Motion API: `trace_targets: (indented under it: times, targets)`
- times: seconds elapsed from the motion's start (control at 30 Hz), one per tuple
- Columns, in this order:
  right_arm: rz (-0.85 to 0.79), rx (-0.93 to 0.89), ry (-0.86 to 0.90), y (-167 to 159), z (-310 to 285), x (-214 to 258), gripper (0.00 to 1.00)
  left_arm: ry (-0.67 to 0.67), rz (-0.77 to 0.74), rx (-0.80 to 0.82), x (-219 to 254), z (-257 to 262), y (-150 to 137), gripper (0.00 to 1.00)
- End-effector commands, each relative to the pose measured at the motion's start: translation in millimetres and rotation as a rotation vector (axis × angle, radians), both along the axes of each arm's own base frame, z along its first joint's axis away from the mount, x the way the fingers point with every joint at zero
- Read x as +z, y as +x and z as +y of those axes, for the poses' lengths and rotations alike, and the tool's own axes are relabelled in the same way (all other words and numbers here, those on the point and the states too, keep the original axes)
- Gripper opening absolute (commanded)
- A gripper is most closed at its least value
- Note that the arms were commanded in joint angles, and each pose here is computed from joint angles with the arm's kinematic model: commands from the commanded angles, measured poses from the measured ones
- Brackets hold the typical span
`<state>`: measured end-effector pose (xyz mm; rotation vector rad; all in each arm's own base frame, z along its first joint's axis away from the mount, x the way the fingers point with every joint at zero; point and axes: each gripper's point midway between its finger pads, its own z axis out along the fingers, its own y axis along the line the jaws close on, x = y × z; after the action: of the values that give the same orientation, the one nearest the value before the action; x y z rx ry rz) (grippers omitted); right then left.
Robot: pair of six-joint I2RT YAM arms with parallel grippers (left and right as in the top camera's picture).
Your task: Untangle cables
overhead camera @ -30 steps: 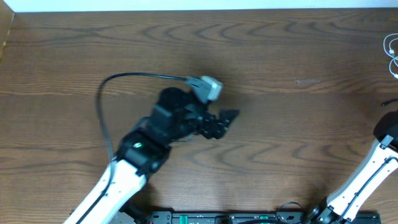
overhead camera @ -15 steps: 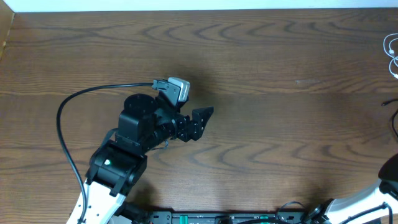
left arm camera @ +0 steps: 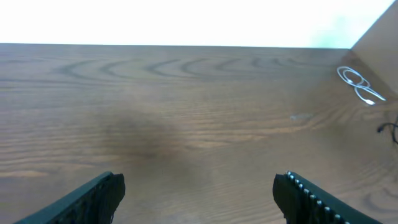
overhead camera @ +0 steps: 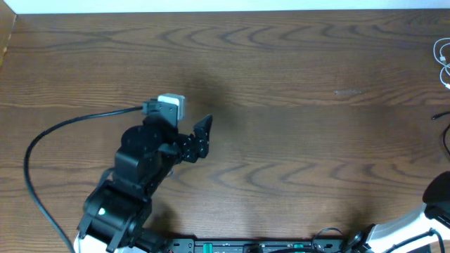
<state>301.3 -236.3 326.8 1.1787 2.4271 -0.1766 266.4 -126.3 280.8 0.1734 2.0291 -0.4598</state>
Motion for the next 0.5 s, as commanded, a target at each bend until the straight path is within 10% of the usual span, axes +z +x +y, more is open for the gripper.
trace_targets:
  times: [0.0,0.47]
  targets:
    - [-0.035,0.223,0.011,16.7,36.7,9.6,0.99,0.013,-0.031,0.057,7.6,14.9,-4.6,0.82]
    - [-0.079,0.385,-0.083,28.7,80.1,35.5,0.99,0.048,-0.053,0.065,11.3,27.6,-22.6,0.98]
